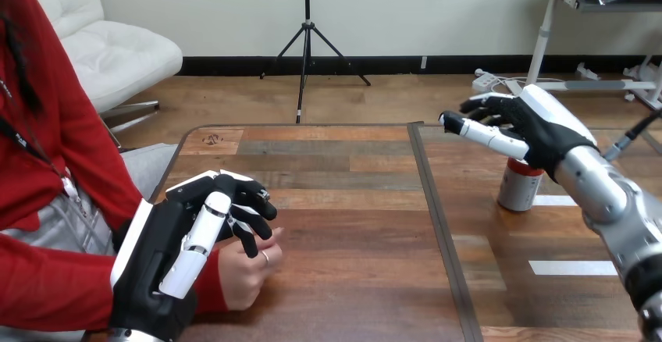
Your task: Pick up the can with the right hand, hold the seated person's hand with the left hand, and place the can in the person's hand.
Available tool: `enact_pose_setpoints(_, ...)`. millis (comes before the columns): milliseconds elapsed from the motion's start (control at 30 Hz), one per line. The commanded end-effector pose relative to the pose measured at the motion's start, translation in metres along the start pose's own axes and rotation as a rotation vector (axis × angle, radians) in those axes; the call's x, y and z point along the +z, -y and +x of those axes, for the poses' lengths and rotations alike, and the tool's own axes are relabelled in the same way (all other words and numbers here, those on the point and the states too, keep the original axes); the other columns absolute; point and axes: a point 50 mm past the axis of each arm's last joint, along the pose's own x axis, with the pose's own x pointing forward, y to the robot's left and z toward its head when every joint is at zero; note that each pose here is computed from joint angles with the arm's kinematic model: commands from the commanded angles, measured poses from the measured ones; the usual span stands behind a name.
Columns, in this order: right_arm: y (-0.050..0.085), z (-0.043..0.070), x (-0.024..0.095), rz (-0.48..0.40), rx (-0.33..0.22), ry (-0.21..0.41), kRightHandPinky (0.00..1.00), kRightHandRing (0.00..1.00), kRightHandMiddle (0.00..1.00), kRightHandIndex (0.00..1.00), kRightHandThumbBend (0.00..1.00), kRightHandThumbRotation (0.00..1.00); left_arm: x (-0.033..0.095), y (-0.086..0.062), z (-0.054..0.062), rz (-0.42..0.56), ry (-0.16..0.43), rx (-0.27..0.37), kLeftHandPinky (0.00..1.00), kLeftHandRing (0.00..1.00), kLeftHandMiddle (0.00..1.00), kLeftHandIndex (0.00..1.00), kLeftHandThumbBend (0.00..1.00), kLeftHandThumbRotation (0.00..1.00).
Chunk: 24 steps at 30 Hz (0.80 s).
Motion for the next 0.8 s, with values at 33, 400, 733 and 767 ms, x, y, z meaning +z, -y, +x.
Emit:
enact_pose_setpoints(33, 0.0783, 0.0197, 0.0407, -0.165, -0.182, -0.011, 0.72, 0.81, 0.82, 0.83, 0.97, 1.0, 0.021, -0.0026, 0.0247, 0.041, 0.134, -0.021, 0.25, 0.41, 0.49, 0.47, 0.17, 0.75)
enact_pose_setpoints(400, 0.0753, 0.0226, 0.0367, -0.251, -0.134, -0.102, 0.81, 0.88, 0.89, 0.89, 1.0, 1.0, 0.021, -0.0024, 0.0251, 0.048, 0.137, -0.025, 0.25, 0.4, 0.48, 0.46, 0.15, 0.74)
enact_pose_setpoints(733, 0.0727, 0.0236, 0.0344, -0.281, -0.123, -0.141, 0.78, 0.87, 0.88, 0.89, 1.0, 1.0, 0.0203, -0.0034, 0.0242, 0.05, 0.14, -0.026, 0.25, 0.4, 0.48, 0.46, 0.14, 0.74)
enact_pose_setpoints(767, 0.0722, 0.0237, 0.0339, -0.286, -0.119, -0.148, 0.78, 0.87, 0.88, 0.89, 1.0, 1.0, 0.0204, -0.0036, 0.0239, 0.057, 0.141, -0.023, 0.25, 0.4, 0.48, 0.46, 0.15, 0.74)
